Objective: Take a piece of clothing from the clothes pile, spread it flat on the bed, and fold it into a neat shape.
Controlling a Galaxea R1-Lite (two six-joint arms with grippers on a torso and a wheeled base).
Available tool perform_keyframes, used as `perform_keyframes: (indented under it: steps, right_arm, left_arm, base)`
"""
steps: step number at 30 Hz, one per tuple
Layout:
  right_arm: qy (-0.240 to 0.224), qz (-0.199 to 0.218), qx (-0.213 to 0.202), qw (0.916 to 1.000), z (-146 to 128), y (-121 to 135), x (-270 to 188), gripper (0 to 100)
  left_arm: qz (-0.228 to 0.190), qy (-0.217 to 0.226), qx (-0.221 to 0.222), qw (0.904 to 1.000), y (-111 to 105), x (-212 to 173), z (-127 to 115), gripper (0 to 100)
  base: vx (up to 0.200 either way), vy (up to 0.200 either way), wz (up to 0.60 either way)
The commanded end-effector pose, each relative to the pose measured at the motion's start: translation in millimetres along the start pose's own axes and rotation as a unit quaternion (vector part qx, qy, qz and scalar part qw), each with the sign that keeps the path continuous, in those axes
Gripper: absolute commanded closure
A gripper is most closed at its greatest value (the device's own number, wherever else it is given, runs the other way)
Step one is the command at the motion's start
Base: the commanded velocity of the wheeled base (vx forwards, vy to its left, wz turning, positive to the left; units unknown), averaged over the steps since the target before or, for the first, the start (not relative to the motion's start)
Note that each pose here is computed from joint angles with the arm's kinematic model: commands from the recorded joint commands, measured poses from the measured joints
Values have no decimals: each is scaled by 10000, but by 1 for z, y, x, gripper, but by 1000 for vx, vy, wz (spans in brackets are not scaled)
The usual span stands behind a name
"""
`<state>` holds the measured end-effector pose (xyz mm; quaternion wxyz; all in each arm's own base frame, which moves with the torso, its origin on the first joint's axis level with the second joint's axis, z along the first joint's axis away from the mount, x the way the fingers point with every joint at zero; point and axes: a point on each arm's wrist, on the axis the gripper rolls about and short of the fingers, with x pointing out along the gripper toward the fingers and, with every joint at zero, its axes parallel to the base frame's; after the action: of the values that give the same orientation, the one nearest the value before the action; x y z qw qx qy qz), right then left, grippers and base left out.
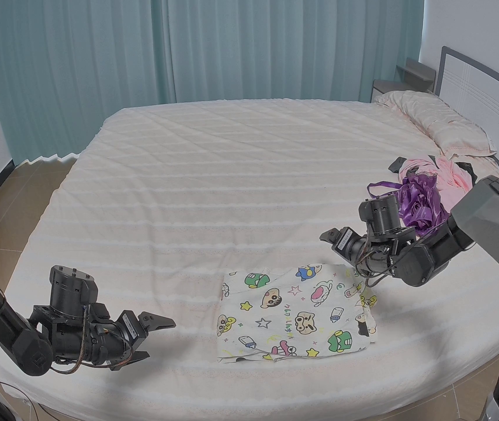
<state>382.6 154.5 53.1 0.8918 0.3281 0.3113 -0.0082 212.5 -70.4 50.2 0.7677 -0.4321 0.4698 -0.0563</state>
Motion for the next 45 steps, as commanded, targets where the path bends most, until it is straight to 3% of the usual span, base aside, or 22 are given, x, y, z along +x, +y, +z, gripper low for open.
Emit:
perform_keyframes:
  steps: [1,4,11,13,19,27,45]
  right_arm:
    - [24,-10,-243,9997,3,-8,-51,0]
    - [230,-85,-567,9981,-12,-16,-75,0]
    - [432,24,-781,9960,-25,-22,-116,0]
    - [673,-99,-1093,9917,-40,-35,-129,0]
    - [897,-201,-1214,9883,-50,-45,-132,0]
    - [1433,-144,-1588,9768,-70,-47,-120,0]
    - [1566,-237,-2172,9632,-75,-53,-106,0]
  left_arm:
    - [8,6,-10,10000,0,0,0,0]
    - [2,2,-7,10000,0,0,0,0]
    - [2,2,-7,10000,0,0,0,0]
    - [1,7,6,10000,0,0,0,0]
    - [1,7,6,10000,0,0,0,0]
    - [-2,8,-7,10000,0,0,0,0]
    - [9,22,1,10000,0,1,0,0]
  base:
    - [0,0,0]
    - [0,0,0]
    - [0,0,0]
    - [0,0,0]
    - [0,0,0]
    - [0,0,0]
    - [0,0,0]
